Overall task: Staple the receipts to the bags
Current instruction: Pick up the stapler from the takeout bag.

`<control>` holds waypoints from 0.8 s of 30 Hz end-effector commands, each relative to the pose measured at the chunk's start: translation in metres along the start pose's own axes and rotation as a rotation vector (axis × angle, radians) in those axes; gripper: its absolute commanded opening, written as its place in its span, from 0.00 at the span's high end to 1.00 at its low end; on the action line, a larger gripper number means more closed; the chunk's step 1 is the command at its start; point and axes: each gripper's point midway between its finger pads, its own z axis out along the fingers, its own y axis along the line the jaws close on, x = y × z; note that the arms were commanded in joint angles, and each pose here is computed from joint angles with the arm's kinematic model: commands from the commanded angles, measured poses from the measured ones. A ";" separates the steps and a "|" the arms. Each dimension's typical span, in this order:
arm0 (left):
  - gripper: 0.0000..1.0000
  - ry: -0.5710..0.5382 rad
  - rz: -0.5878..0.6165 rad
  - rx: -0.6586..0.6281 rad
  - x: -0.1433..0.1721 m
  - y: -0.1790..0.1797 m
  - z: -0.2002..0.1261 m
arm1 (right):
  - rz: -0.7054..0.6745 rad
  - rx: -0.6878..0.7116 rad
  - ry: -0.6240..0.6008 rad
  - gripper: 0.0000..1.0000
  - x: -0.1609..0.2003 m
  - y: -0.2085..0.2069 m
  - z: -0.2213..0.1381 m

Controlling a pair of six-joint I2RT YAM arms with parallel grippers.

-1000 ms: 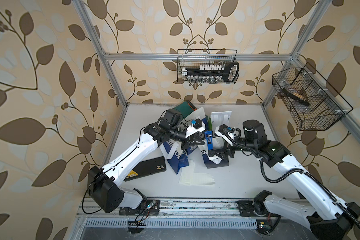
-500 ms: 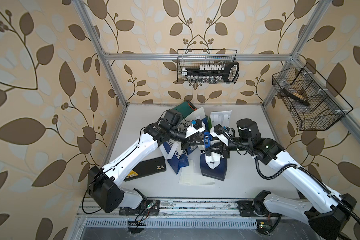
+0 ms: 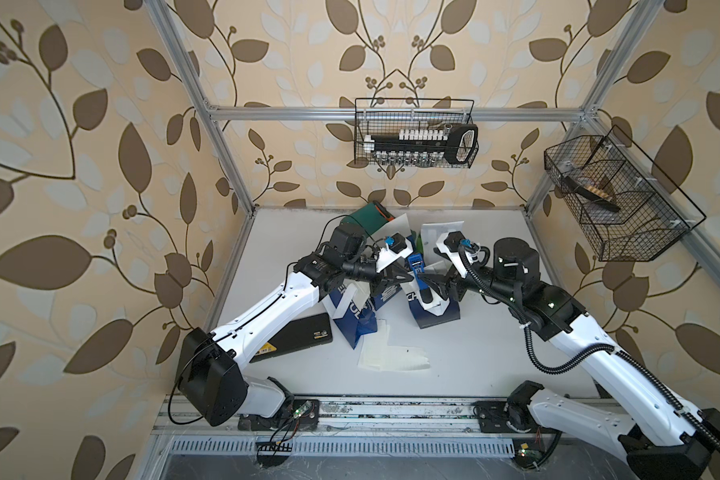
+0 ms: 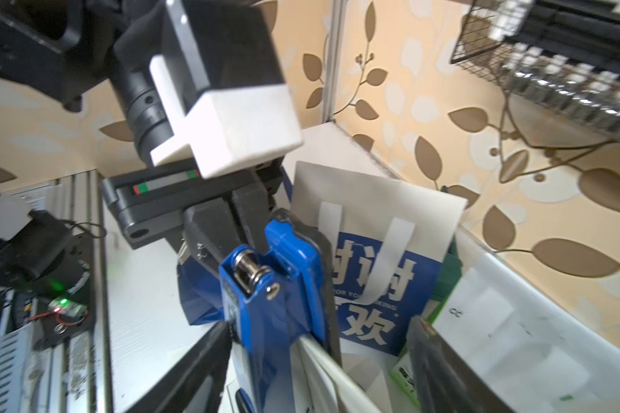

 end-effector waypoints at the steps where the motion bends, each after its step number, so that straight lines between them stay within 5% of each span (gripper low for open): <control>1: 1.00 -0.172 0.129 -0.020 -0.059 -0.011 -0.013 | 0.032 0.190 -0.008 0.22 0.005 -0.029 -0.005; 14: 1.00 -0.182 0.107 -0.036 -0.072 -0.004 0.001 | 0.154 0.128 0.027 0.43 0.022 0.001 0.015; 20: 1.00 -0.183 0.095 -0.031 -0.071 -0.004 0.007 | 0.169 0.129 0.044 0.45 0.030 0.011 0.026; 24: 1.00 -0.189 0.097 -0.036 -0.072 -0.005 0.006 | 0.172 0.206 0.051 0.57 0.034 0.000 0.025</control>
